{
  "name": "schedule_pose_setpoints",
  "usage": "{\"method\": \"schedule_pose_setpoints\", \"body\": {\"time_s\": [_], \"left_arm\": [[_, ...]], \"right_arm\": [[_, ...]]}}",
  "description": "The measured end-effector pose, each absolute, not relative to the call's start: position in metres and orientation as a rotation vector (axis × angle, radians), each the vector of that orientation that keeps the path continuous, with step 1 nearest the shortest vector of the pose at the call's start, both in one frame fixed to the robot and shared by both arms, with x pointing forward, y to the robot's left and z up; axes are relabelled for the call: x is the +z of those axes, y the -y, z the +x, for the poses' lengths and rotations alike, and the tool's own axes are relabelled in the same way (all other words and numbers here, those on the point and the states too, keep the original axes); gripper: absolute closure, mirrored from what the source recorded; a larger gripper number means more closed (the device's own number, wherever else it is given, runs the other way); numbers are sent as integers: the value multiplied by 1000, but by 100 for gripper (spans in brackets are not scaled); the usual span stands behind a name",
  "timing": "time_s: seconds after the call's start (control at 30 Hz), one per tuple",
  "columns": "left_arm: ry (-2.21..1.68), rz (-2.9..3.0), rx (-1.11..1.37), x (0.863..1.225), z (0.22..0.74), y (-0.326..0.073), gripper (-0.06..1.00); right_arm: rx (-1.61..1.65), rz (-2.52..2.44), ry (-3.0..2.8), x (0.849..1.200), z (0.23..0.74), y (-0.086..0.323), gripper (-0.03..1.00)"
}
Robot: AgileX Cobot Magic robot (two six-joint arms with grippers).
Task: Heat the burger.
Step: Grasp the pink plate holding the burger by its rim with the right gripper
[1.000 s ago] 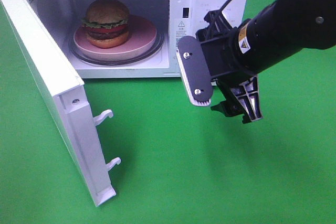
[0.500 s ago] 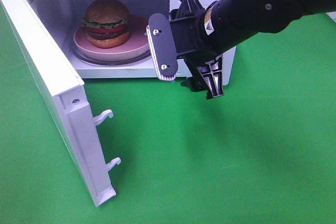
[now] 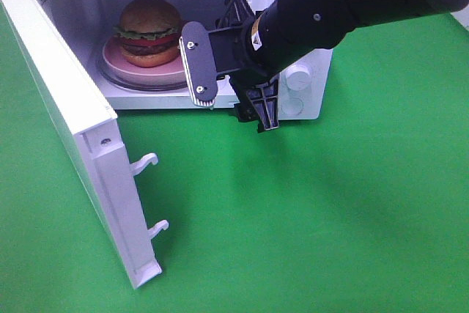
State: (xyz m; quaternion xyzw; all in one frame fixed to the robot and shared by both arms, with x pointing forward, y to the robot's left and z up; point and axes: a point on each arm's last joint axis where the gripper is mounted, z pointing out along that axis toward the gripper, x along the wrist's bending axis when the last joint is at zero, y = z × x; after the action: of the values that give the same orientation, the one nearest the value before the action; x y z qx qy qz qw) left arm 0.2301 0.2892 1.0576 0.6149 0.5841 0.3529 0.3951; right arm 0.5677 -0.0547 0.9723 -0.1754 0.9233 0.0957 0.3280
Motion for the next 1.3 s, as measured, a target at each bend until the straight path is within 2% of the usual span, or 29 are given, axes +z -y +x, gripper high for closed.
{"method": "schedule_pose_setpoints", "body": {"time_s": [1.3], "left_arm": [[-1481,1559,895,1058,230,-289,-5]], "right_arm": [[351,-337,-2431,927,642,-14,19]]}}
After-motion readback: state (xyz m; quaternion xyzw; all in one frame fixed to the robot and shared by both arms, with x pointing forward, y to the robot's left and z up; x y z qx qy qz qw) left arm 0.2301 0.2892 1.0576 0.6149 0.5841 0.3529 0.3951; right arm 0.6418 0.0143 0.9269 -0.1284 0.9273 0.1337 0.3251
